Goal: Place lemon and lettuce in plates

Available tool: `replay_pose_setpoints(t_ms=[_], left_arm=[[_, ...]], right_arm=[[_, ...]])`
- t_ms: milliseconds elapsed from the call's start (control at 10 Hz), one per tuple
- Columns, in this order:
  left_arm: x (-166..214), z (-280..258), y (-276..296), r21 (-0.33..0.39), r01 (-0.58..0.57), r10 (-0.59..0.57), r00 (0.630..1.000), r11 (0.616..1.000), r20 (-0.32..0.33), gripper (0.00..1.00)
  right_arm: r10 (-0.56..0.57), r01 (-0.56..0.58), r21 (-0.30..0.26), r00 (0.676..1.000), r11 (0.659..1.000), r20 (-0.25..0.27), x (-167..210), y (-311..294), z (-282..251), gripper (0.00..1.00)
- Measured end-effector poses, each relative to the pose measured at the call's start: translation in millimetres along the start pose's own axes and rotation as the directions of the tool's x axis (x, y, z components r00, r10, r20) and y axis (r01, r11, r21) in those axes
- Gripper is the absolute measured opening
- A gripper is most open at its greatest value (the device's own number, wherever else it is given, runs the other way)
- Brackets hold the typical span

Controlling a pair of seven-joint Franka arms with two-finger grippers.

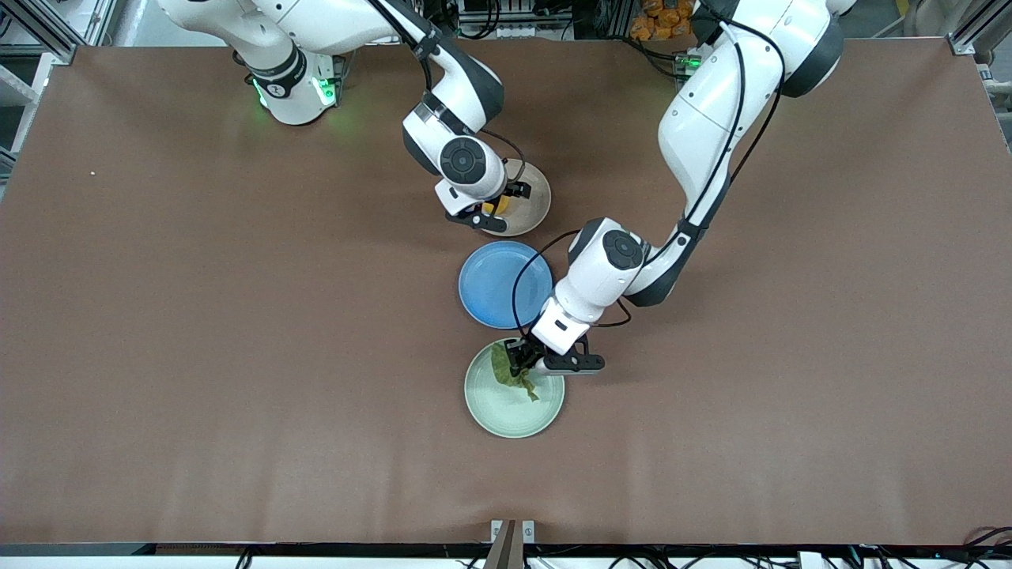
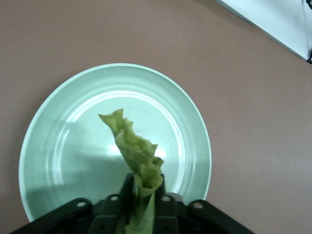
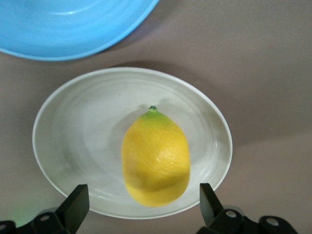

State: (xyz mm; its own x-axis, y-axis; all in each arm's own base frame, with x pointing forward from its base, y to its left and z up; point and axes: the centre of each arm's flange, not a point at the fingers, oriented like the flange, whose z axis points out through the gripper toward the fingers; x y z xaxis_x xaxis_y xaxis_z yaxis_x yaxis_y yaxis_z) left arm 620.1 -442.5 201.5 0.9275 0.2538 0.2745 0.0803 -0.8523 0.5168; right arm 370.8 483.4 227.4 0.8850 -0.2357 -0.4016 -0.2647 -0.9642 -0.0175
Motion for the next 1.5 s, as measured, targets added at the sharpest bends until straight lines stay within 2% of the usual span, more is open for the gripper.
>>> replay_pose_setpoints(t_ms=[100,300,500,600,800,1100,1300,1400,1500], left_arm=[[3,-1,0,-0.002,0.001,-0.001,1.0,1.0,-0.007,0.45],[16,-11,8,-0.022,0.002,-0.002,0.999,1.0,-0.034,0.73],[35,-34,22,-0.049,-0.003,-0.001,0.997,0.999,-0.075,0.98],[53,-54,25,-0.046,0.003,-0.007,0.996,0.999,-0.088,1.0],[90,-105,31,0.012,0.007,-0.006,0.998,1.0,-0.068,1.0],[148,-200,12,0.153,-0.036,0.039,0.999,0.988,-0.016,1.0],[175,-259,-15,0.241,-0.076,0.064,0.996,0.967,0.056,1.0],[186,-290,-32,0.281,-0.123,0.095,0.989,0.952,0.112,1.0],[194,-322,-51,0.316,-0.153,0.102,0.98,0.937,0.172,1.0]], right_arm=[[0.003,-0.003,0.004,1.0,1.0,0.002,3,-2,-8,1.0],[-0.011,0.011,-0.034,1.0,0.999,0.01,7,-5,-33,1.0],[-0.036,0.034,-0.041,0.998,0.999,-0.042,24,0,-70,1.0],[-0.074,0.071,-0.049,0.995,0.996,-0.069,31,6,-88,1.0],[-0.138,0.133,-0.047,0.985,0.99,-0.104,58,32,-130,1.0],[-0.196,0.193,-0.037,0.974,0.981,-0.115,118,108,-213,1.0],[-0.214,0.214,-0.015,0.965,0.977,-0.152,161,177,-295,1.0],[-0.24,0.241,-0.022,0.95,0.97,-0.197,179,216,-342,1.0],[-0.265,0.259,-0.054,0.933,0.964,-0.244,189,246,-379,1.0]])
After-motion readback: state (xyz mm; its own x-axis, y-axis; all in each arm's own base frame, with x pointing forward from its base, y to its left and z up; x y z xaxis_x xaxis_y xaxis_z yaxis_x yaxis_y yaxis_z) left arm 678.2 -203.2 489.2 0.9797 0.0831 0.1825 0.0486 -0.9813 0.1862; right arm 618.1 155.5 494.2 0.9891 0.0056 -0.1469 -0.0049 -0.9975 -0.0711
